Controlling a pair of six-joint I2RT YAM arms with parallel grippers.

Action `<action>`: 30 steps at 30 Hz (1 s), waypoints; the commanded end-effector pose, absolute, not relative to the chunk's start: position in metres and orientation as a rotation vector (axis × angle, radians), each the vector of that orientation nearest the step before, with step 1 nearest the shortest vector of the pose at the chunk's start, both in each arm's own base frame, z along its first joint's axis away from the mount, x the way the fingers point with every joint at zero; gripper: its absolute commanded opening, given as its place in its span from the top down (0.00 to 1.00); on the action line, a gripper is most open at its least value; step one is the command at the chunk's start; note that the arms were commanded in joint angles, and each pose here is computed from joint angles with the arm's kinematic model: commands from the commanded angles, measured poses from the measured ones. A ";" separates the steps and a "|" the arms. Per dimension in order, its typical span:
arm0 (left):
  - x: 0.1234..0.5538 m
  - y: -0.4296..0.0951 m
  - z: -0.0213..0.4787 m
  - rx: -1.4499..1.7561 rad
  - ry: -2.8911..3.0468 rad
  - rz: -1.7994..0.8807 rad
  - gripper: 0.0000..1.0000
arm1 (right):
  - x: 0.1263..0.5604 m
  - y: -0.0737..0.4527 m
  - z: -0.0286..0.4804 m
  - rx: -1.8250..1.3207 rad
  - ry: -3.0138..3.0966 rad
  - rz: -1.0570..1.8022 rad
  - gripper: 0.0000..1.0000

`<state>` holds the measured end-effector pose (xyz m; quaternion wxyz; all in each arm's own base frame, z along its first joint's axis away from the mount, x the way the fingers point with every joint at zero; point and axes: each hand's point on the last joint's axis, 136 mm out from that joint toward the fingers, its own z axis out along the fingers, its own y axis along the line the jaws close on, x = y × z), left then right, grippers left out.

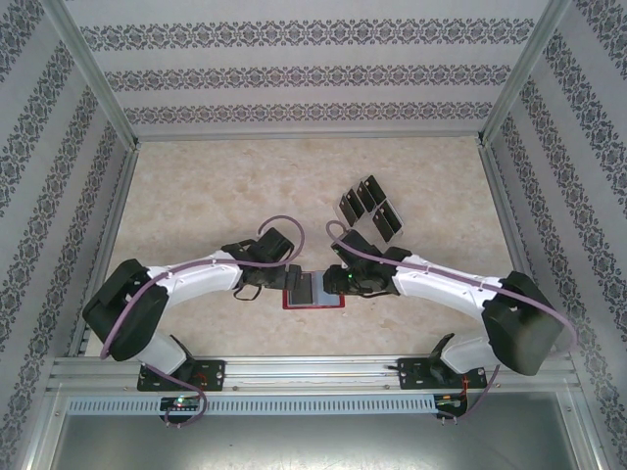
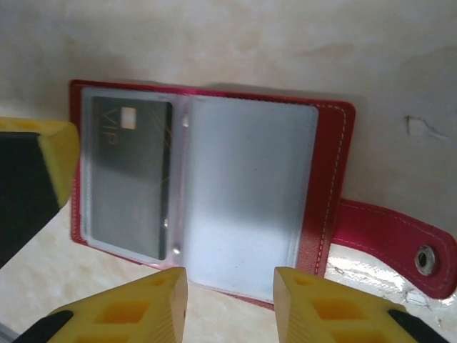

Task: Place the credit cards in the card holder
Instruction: Flip over the card slot in the card holder.

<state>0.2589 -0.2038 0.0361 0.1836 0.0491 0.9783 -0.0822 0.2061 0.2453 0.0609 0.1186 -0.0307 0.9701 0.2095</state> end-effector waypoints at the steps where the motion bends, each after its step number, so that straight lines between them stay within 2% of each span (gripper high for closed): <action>1: 0.263 -0.214 0.037 0.207 2.734 -0.228 0.00 | 0.206 0.246 0.052 -0.035 2.839 0.622 0.63; 10: 0.256 -0.193 0.016 0.197 2.784 -0.067 0.00 | 0.202 0.246 0.035 -0.014 2.869 0.626 0.61; 30: 0.252 -0.194 0.009 0.180 2.787 -0.098 0.00 | 0.206 0.261 0.020 0.007 2.893 0.679 0.61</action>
